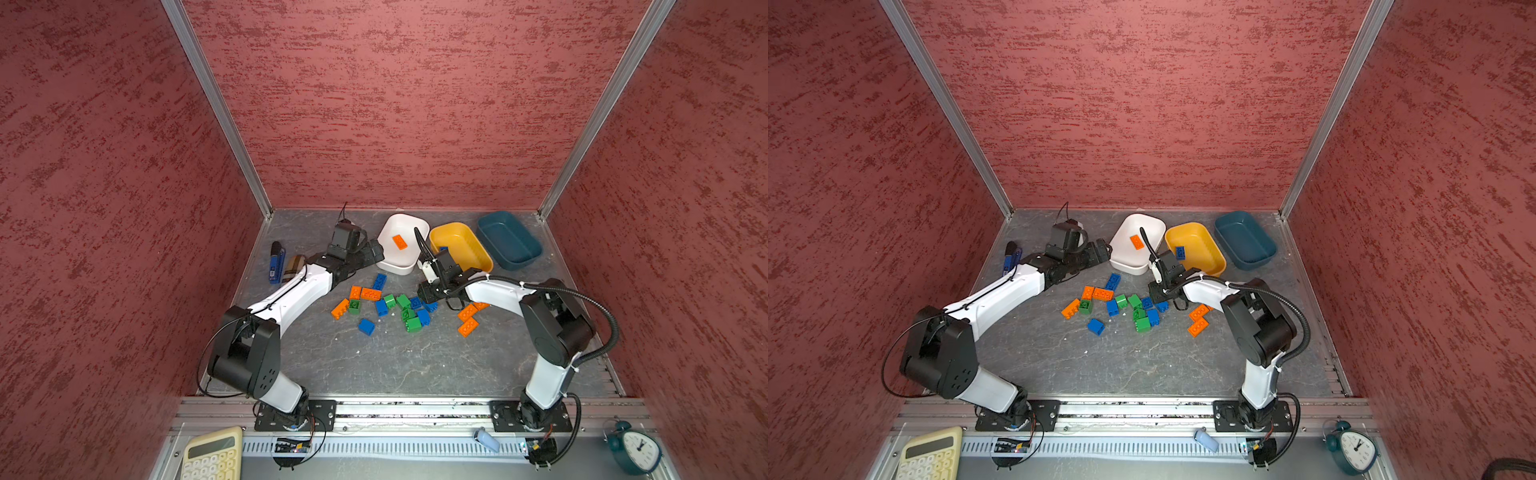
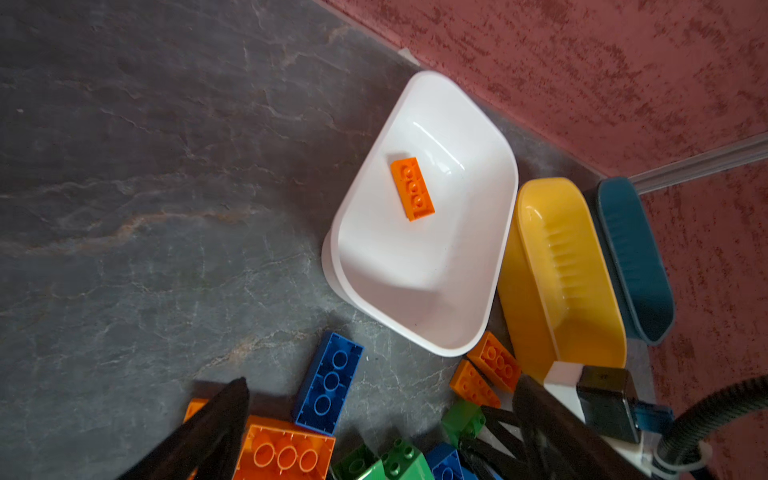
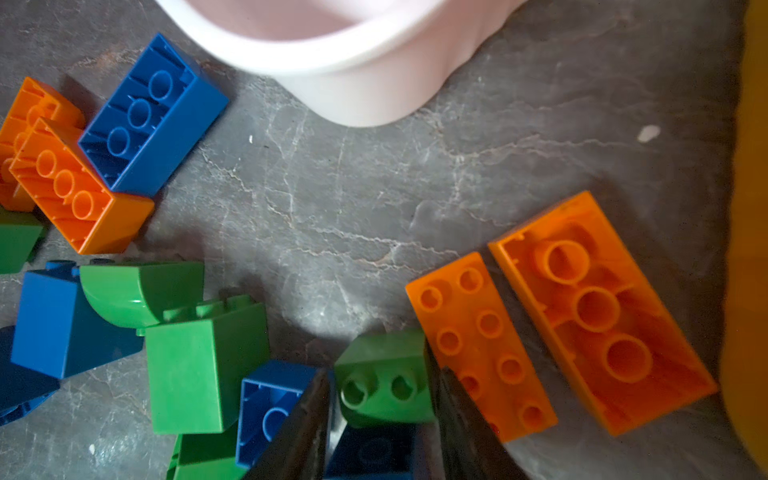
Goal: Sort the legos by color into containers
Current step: 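Grasp a green brick from the pile with the right gripper, then carry the green brick into the teal tub with the right gripper while the left reaches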
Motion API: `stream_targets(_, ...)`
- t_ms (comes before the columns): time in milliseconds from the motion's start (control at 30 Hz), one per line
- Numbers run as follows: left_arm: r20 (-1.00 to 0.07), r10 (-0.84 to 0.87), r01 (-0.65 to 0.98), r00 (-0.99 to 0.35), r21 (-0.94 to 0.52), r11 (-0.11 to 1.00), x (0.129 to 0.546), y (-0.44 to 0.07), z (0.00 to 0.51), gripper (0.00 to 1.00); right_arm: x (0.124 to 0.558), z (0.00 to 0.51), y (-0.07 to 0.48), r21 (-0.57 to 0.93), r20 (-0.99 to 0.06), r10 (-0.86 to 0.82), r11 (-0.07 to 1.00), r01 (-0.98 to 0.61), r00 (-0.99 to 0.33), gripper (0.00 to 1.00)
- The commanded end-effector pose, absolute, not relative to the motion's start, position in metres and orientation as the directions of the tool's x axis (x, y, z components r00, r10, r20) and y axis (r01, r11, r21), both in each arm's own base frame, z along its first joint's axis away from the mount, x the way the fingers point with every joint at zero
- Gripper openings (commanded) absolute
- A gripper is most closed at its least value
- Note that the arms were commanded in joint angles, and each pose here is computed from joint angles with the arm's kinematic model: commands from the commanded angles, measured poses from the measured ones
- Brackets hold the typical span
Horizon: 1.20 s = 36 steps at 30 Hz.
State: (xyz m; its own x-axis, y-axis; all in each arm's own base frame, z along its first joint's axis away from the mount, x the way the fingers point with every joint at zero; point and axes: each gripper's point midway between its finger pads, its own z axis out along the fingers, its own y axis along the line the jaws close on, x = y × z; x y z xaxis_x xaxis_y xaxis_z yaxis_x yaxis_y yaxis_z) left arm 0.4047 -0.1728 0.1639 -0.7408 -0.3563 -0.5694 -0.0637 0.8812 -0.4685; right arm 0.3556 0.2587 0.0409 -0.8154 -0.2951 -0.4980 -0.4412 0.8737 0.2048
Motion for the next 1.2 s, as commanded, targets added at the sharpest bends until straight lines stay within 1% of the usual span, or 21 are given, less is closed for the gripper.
stream_targets(0, -0.544, -0.302, -0.068, -0.783, -0.408, 0.911, 0.382, -0.165, 0.151, 0.99, 0.364, 0.045, 0.265, 0.175, -0.517, -0.315, 0.871, -0.458, -0.796, 0.41)
stream_targets(200, -0.541, -0.280, -0.069, -0.793, -0.377, 0.924, 0.365, -0.167, 0.144, 0.99, 0.366, 0.047, 0.265, 0.146, -0.530, -0.321, 0.877, -0.457, -0.785, 0.34)
stream_targets(367, -0.554, -0.248, -0.016, -0.795, -0.389, 0.921, 0.365, -0.186, 0.149, 0.99, 0.372, 0.079, 0.260, 0.132, -0.618, -0.285, 0.881, -0.454, -0.733, 0.29)
stream_targets(433, -0.573, -0.222, 0.030, -0.789, -0.396, 0.918, 0.365, -0.197, 0.154, 0.99, 0.373, 0.095, 0.259, 0.152, -0.659, -0.246, 0.882, -0.446, -0.711, 0.28)
stream_targets(567, -0.621, -0.154, 0.145, -0.768, -0.403, 0.904, 0.362, -0.223, 0.167, 0.99, 0.383, 0.132, 0.240, 0.230, -0.744, -0.088, 0.897, -0.377, -0.662, 0.27)
stream_targets(633, -0.645, -0.127, 0.204, -0.754, -0.414, 0.887, 0.362, -0.238, 0.175, 0.99, 0.388, 0.148, 0.229, 0.283, -0.766, -0.012, 0.892, -0.353, -0.643, 0.27)
stream_targets(733, -0.671, -0.086, 0.283, -0.736, -0.421, 0.862, 0.361, -0.262, 0.186, 0.99, 0.399, 0.165, 0.206, 0.358, -0.775, 0.108, 0.887, -0.291, -0.623, 0.27)
stream_targets(900, -0.727, -0.060, 0.345, -0.684, -0.394, 0.852, 0.368, -0.294, 0.199, 0.99, 0.428, 0.173, 0.147, 0.459, -0.758, 0.311, 0.879, -0.130, -0.574, 0.26)
stream_targets(1067, -0.763, -0.014, 0.452, -0.646, -0.398, 0.798, 0.368, -0.329, 0.216, 0.99, 0.451, 0.168, 0.090, 0.526, -0.697, 0.435, 0.851, 0.006, -0.571, 0.26)
stream_targets(1167, -0.777, -0.004, 0.479, -0.629, -0.392, 0.785, 0.366, -0.341, 0.216, 0.99, 0.465, 0.173, 0.053, 0.505, -0.720, 0.456, 0.861, 0.054, -0.523, 0.26)
